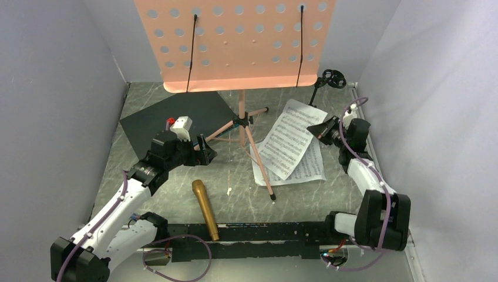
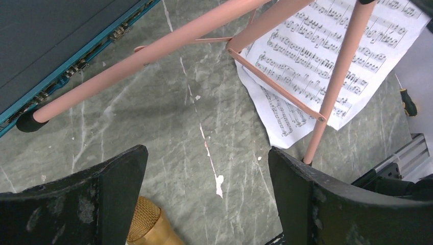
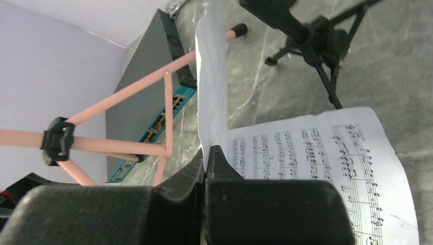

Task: Set up the instrument practice props

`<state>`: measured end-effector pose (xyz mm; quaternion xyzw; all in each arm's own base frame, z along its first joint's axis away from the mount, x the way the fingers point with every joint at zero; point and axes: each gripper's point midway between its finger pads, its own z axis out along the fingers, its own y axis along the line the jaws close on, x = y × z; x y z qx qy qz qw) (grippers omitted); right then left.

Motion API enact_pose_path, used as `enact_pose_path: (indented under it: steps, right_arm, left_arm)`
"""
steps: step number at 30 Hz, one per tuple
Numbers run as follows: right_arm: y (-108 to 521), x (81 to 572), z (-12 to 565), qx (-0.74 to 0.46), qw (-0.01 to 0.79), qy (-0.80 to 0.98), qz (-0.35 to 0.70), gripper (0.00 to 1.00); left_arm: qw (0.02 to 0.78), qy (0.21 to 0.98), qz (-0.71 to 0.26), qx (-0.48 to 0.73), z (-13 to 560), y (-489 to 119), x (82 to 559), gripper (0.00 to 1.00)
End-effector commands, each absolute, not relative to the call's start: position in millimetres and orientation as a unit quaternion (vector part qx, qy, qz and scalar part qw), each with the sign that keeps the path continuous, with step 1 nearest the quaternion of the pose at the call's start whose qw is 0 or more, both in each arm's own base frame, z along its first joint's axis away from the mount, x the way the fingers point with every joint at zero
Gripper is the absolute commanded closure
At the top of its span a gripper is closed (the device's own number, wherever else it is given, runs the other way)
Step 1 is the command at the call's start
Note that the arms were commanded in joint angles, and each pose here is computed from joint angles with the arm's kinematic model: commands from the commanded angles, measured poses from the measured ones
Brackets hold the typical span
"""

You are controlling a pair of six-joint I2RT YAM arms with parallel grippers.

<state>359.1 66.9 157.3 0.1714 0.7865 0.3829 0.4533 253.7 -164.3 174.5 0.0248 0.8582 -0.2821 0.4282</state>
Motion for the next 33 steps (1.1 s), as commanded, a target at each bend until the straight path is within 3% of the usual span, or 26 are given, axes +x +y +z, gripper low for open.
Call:
enact_pose_path:
  steps: [1, 15, 33]
  right_arm:
    - [66, 357, 189, 0.123, 0.473, 0.795, 0.358, 1.00]
    - [110, 324, 261, 0.014, 0.478, 0.779, 0.406, 1.00]
    - [197, 214, 322, -0.234, 0.479, 0.663, 0.525, 1.00]
  left_arm:
    - [0.462, 0.828, -0.314, 0.047, 203, -173, 256, 0.07]
    - [0.474, 0.799, -0.363, 0.074, 219, -188, 249, 0.07]
    - [0.487, 0.751, -0.427, 0.126, 245, -209, 238, 0.07]
